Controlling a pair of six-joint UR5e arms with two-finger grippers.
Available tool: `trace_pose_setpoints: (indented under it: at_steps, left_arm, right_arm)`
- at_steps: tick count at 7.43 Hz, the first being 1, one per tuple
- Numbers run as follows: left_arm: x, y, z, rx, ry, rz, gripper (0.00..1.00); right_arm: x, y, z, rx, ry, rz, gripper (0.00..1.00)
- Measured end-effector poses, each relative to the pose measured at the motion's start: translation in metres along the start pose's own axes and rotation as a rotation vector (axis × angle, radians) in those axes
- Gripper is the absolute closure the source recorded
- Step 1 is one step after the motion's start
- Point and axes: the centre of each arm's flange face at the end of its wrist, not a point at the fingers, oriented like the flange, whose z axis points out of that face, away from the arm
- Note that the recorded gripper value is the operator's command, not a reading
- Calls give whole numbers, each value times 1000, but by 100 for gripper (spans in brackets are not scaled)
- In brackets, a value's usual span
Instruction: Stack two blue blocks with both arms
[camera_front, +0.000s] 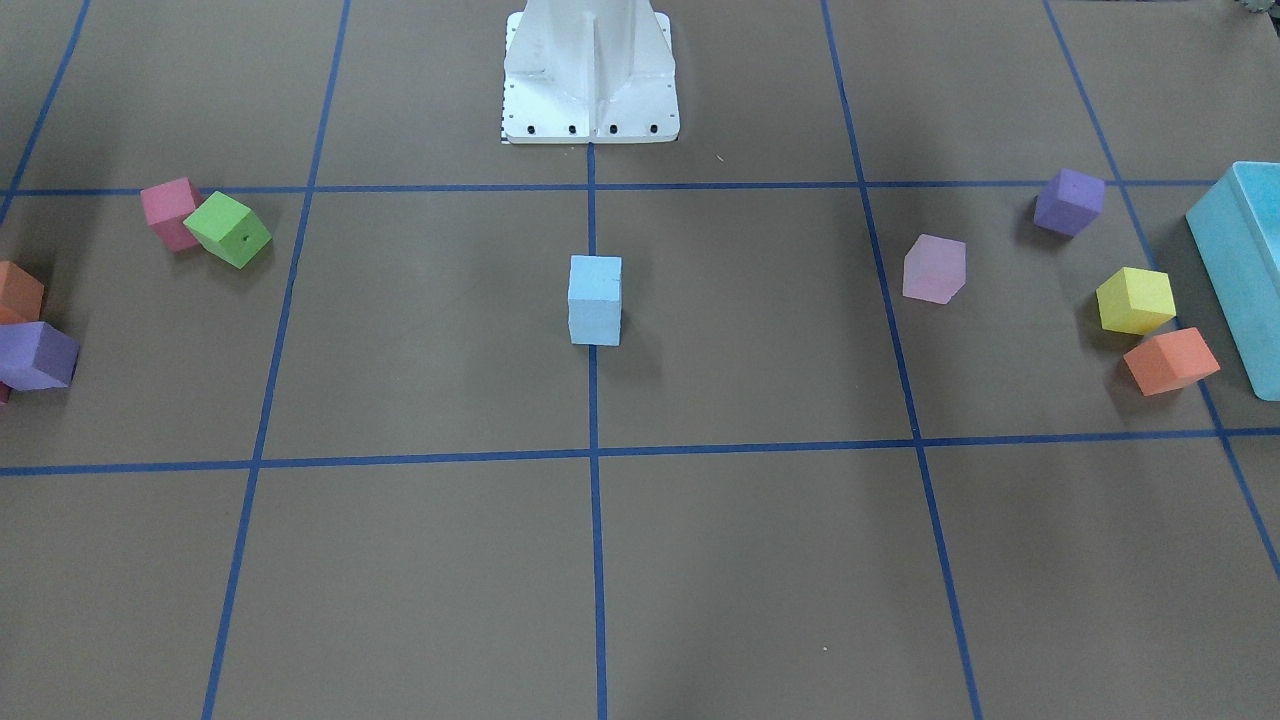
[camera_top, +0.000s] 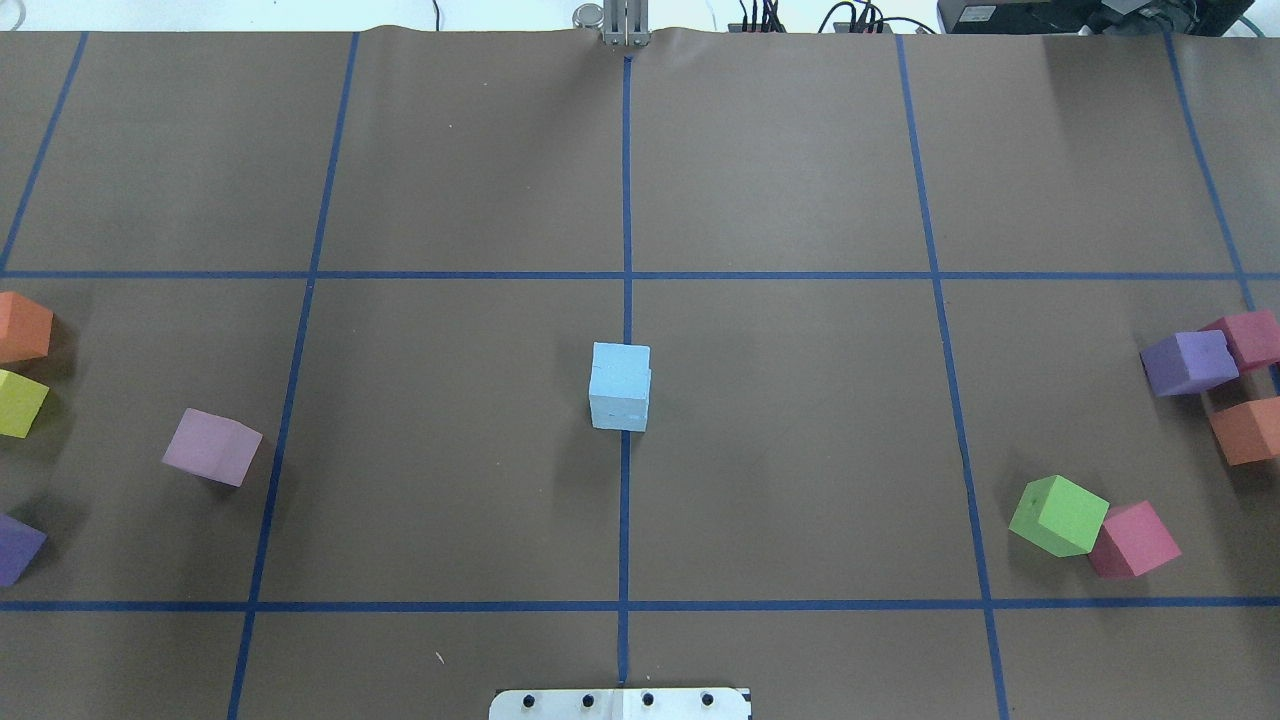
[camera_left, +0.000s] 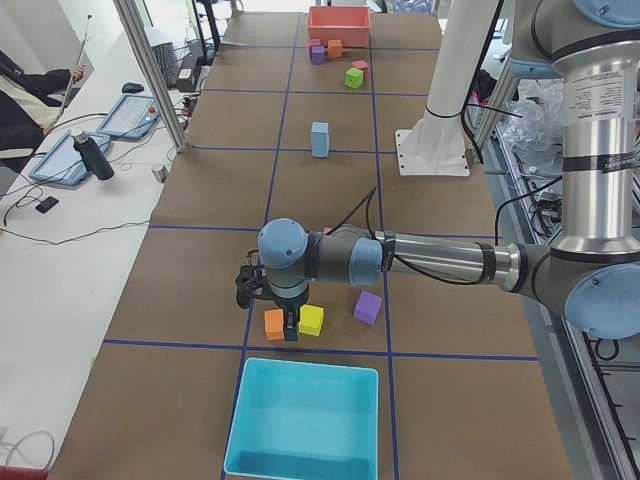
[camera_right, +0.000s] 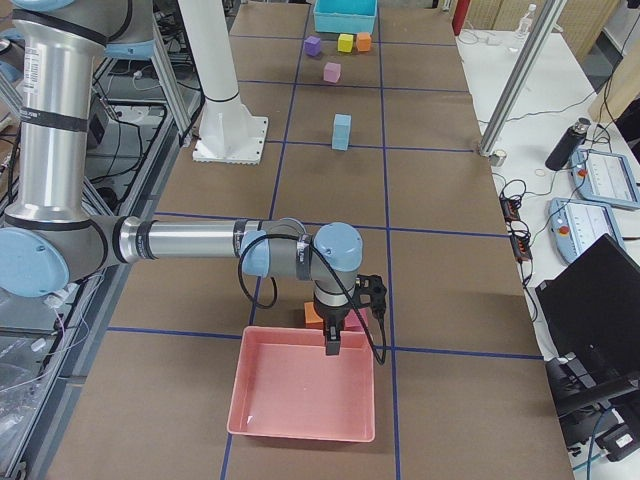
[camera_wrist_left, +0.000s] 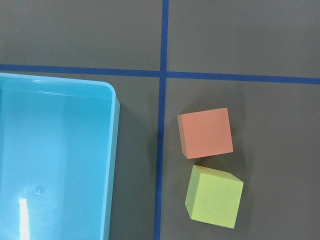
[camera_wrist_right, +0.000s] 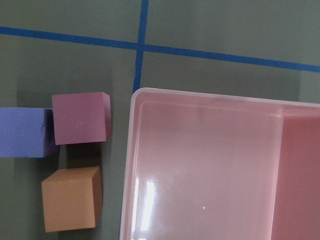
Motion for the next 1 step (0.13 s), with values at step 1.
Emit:
trace_pose_setpoints:
  at_steps: [1]
  left_arm:
    - [0, 0, 0, 0, 0, 0, 2]
  right_arm:
    - [0, 0, 0, 0, 0, 0, 0]
